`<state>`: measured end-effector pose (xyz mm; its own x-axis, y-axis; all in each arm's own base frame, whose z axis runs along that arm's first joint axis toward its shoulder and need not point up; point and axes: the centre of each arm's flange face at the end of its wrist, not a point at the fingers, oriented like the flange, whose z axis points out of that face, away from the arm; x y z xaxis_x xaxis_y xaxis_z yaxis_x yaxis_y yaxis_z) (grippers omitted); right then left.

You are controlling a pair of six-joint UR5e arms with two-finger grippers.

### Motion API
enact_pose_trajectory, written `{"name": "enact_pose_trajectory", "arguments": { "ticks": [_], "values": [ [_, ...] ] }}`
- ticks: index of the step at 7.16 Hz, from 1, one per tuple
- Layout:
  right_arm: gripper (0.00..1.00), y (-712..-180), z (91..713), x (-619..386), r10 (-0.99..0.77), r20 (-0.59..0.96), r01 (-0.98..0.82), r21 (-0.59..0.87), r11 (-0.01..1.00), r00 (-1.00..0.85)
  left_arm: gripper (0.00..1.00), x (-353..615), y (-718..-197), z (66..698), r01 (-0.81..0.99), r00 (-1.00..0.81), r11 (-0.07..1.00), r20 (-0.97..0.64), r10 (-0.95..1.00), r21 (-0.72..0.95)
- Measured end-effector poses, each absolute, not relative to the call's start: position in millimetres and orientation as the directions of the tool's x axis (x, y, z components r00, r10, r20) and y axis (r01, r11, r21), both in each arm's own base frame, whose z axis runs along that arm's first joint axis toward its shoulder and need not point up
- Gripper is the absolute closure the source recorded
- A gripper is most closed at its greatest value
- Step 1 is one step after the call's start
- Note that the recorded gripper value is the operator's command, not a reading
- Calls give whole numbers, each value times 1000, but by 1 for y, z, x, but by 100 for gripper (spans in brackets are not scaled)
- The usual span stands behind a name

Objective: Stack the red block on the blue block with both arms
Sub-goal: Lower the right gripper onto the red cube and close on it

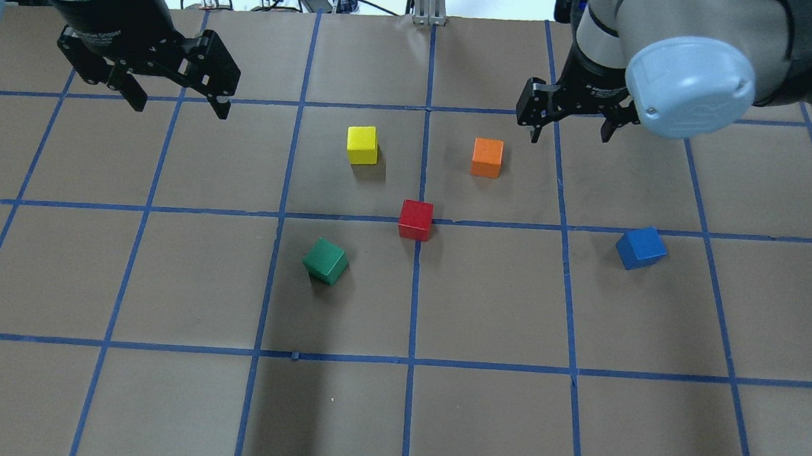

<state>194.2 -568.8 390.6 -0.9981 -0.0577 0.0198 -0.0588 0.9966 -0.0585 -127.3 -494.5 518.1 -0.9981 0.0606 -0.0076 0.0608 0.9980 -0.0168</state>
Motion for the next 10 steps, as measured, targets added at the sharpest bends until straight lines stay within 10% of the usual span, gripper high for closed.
{"name": "enact_pose_trajectory", "arguments": {
  "ticks": [10],
  "values": [
    [0,-571,258,338,66,-63,65,13,998,-996,0,-134,-483,508,70,-998,996,1,70,46]
  ]
}}
